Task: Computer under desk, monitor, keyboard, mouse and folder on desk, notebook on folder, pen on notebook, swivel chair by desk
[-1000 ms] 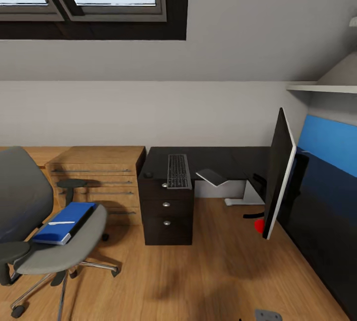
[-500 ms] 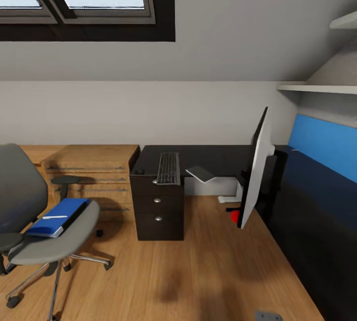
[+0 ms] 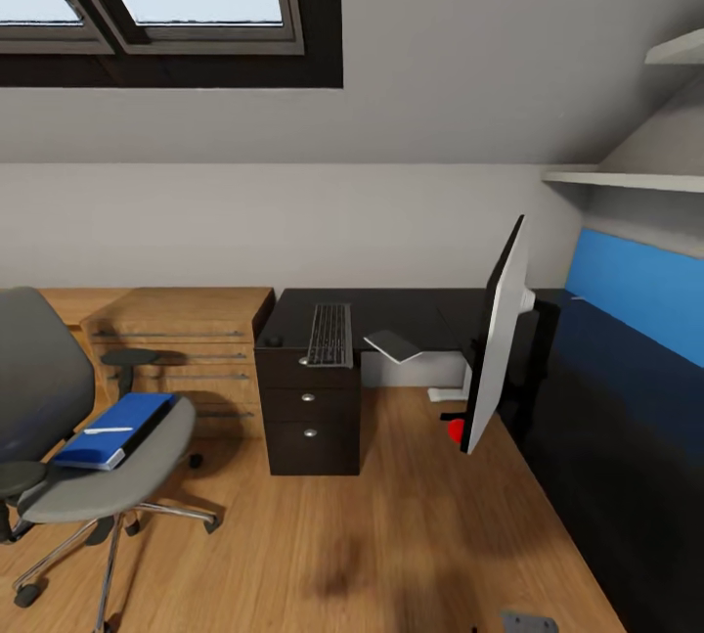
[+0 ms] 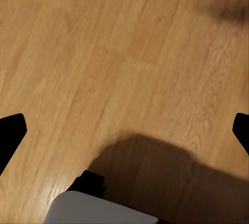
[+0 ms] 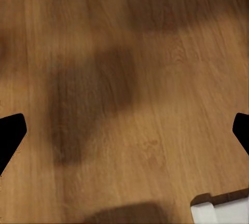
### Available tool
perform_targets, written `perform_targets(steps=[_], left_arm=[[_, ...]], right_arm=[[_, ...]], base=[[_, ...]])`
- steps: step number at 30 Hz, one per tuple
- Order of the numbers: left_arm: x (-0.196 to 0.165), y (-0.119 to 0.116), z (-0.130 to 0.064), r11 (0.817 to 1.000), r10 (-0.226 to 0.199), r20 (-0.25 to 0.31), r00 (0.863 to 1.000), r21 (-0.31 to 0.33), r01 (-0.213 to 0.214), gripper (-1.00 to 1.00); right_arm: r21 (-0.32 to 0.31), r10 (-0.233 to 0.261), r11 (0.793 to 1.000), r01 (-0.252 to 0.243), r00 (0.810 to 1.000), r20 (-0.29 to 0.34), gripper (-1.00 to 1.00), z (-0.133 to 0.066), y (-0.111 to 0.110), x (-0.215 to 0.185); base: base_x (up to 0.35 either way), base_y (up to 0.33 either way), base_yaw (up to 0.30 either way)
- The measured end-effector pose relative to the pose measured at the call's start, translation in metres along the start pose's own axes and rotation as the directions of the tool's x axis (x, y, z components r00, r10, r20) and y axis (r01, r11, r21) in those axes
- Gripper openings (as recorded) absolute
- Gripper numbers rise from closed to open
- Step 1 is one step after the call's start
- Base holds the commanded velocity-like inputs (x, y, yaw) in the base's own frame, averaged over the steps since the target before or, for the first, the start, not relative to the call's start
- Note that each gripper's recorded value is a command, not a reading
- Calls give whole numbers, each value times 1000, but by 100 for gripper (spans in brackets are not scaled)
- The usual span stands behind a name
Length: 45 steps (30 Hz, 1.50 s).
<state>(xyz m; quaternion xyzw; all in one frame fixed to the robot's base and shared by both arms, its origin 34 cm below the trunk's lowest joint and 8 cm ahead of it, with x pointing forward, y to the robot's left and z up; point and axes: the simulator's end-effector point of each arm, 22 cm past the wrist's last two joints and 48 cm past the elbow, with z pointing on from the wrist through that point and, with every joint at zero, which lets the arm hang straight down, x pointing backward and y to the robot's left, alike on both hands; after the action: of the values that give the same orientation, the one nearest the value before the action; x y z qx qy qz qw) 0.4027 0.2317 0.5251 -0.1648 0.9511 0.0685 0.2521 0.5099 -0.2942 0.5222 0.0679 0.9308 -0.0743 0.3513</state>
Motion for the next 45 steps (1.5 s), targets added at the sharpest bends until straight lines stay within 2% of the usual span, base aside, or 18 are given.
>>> perform_targets(steps=[1,2,7,15,28,45], left_arm=[[-1,0,-1,1000,0,0,1000,0,0,100],[-2,0,-3,1000,0,-1,1000,0,0,100],[-6,0,-10,1000,0,-1,1000,0,0,100],[-13,0,-22,1000,-1,-3,1000,0,1,100],[-23,2,-40,1000,-1,-4,1000,-1,1,100],[-36,3,-63,1000,0,-5,1000,-2,0,100]], right_arm=[[-17,11,1000,-11,1000,20,100,-3,14,-5],[-19,15,1000,-14,1000,27,100,-5,16,-8],[-22,20,1000,-19,999,39,100,-12,18,-16],[-19,43,999,-41,992,117,100,-23,14,-42],[-22,51,999,-48,989,141,100,-44,13,-51],[-26,31,999,-28,990,141,100,-64,12,-66]], base=[[0,0,0],[0,0,0],[0,0,0],[0,0,0],[0,0,0],[0,0,0]])
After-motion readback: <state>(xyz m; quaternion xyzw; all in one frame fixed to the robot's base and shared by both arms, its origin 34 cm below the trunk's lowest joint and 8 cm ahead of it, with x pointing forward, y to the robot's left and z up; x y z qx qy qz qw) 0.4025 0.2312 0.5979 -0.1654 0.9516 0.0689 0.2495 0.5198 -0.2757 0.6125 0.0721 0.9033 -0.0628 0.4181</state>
